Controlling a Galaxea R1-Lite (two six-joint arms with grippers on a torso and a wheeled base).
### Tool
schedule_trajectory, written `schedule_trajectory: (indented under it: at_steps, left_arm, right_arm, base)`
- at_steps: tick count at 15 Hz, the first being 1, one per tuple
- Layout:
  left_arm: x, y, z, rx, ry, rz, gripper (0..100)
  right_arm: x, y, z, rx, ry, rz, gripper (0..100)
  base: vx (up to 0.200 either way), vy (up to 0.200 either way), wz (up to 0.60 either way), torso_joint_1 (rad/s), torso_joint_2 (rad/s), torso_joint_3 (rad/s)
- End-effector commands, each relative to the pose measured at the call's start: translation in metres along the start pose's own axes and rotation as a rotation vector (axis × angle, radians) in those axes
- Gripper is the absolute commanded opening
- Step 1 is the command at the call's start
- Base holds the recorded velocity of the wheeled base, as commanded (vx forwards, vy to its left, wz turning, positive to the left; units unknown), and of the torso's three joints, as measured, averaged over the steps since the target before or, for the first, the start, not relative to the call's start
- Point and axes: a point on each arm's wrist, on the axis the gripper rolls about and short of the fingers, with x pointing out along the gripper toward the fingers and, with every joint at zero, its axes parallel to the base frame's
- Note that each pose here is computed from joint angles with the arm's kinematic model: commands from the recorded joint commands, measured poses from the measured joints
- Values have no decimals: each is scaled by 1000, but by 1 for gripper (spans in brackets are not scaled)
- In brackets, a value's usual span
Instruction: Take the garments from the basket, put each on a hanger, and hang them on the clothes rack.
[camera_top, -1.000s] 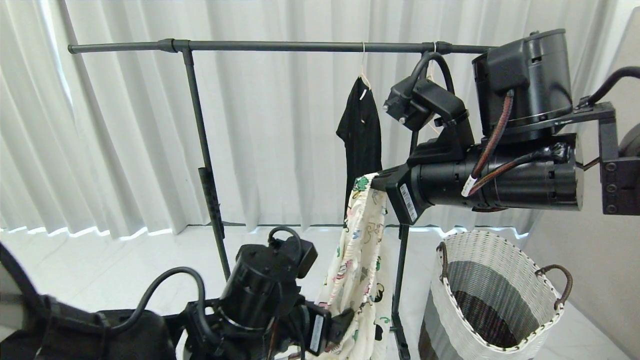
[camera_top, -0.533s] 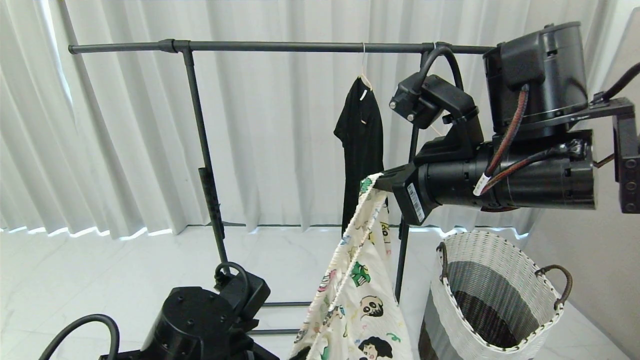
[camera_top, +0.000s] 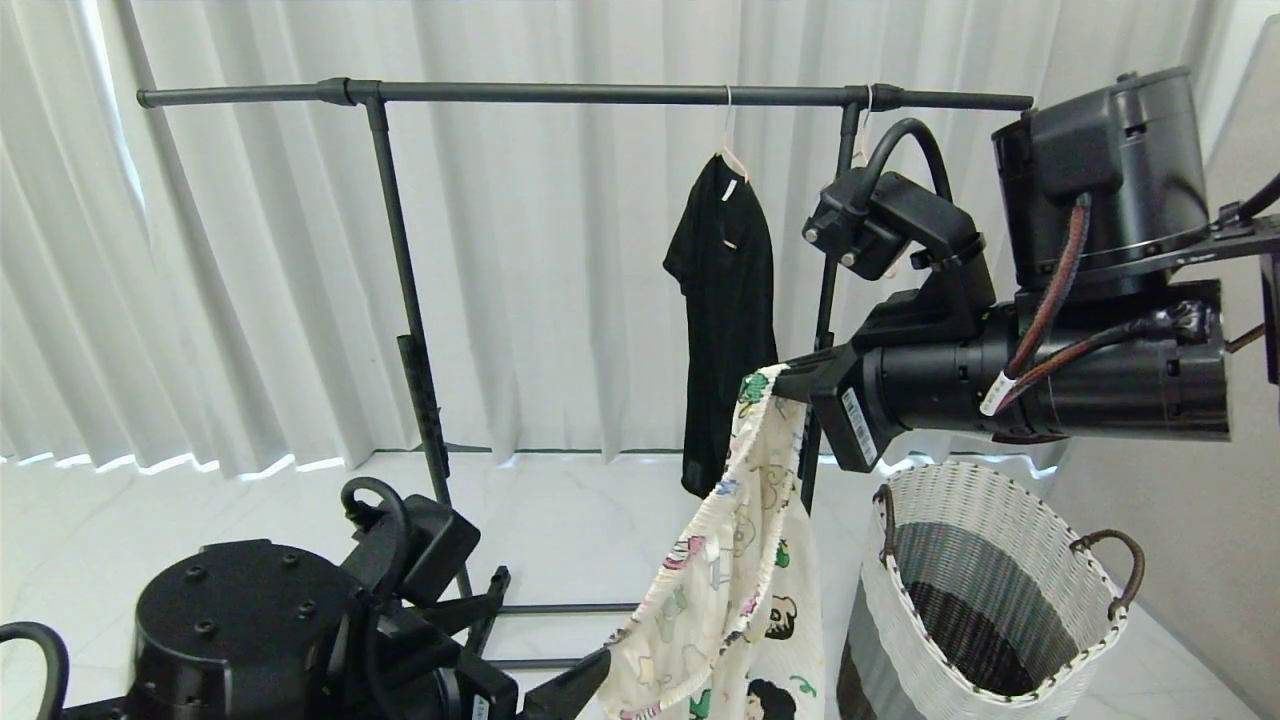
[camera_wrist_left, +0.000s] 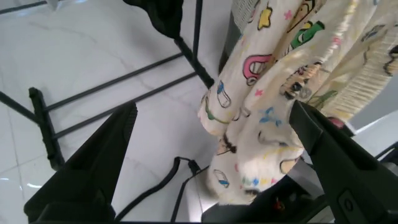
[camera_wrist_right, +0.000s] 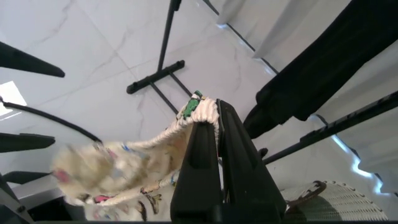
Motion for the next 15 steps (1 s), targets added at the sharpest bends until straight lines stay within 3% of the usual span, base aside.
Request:
schedule_trajectory:
  at_steps: [1, 4, 6, 7, 9, 12, 15]
  left_arm:
    - [-7, 2, -3, 2, -11, 1, 100]
    - [9, 2, -10, 34, 64, 4, 100]
    - [10, -3, -4, 36, 52, -47, 100]
    - [4, -11, 4, 50, 22, -154, 100]
    - [1, -21, 16, 61, -10, -265, 100]
    - [14, -27, 29, 62, -20, -276, 100]
    - [23, -30, 28, 67, 5, -279, 100]
  right_arm:
    - [-2, 1, 2, -2, -8, 3, 0]
    - [-3, 11, 4, -15, -17, 33, 0]
    - [-2, 14, 4, -19, -18, 41, 0]
    - [-2, 13, 4, -19, -18, 38, 0]
    - [-2, 13, 4, -18, -19, 37, 0]
    - [-2, 13, 5, -18, -22, 36, 0]
    - [-3, 14, 6, -20, -26, 41, 0]
  base:
    - [0, 0, 0, 0, 0, 0]
    - [0, 0, 0, 0, 0, 0]
    - [0, 0, 0, 0, 0, 0]
    - [0, 0, 0, 0, 0, 0]
    - [0, 0, 0, 0, 0, 0]
    - [0, 0, 0, 0, 0, 0]
    - [0, 0, 0, 0, 0, 0]
